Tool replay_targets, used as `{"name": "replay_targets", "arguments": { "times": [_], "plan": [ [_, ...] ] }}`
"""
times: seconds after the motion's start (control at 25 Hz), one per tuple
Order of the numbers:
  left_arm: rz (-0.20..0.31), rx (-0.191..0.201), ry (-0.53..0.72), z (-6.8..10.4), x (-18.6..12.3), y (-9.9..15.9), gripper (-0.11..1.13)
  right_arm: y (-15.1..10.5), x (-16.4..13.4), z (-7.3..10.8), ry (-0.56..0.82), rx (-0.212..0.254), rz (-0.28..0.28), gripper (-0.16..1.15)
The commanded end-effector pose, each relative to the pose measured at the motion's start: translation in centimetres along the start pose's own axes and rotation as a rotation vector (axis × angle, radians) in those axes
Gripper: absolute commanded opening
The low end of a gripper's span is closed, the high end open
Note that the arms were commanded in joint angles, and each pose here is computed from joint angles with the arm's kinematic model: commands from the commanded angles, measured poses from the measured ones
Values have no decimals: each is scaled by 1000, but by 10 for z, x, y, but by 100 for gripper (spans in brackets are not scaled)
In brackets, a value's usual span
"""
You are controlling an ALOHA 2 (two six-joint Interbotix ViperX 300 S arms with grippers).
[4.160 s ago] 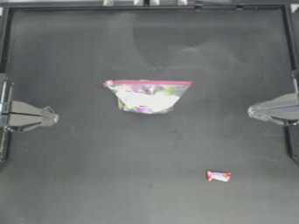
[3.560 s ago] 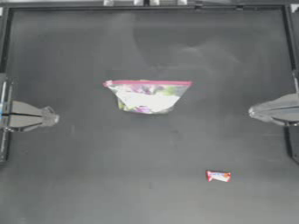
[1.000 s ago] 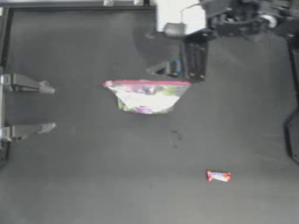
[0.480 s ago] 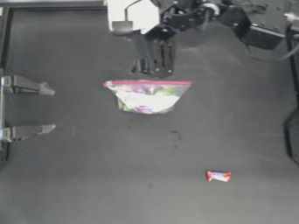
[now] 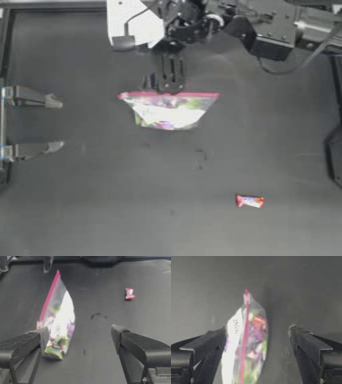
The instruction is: Put candy in bag
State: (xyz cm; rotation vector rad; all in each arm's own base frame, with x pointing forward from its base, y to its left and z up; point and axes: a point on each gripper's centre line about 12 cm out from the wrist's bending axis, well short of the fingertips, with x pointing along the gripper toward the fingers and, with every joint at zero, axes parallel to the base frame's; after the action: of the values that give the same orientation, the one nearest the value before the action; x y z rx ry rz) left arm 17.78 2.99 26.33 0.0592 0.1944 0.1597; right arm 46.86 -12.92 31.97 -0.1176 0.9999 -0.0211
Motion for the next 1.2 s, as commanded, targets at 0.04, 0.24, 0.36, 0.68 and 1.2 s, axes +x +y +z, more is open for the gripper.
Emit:
{"name": "replay_targets", "arguments": {
  "times": [0.04, 0.24, 0.36, 0.68, 1.2],
  "plan": [
    [6, -1, -7, 3, 1, 1, 102, 1, -11, 10, -42, -8, -11, 101],
    [7, -6, 2, 0, 1, 1, 102, 7, -3, 18, -40, -25, 0, 101],
    [13, -10, 7, -2, 1, 2, 102, 9, 4, 21, -20, -32, 9, 101],
    [11, -12, 12, -4, 1, 2, 102, 15, 18, 30, 8, -58, 31, 101],
    [13, -12, -1, -2, -1, 2, 102, 17, 37, 30, 57, -76, 35, 100]
  ]
}}
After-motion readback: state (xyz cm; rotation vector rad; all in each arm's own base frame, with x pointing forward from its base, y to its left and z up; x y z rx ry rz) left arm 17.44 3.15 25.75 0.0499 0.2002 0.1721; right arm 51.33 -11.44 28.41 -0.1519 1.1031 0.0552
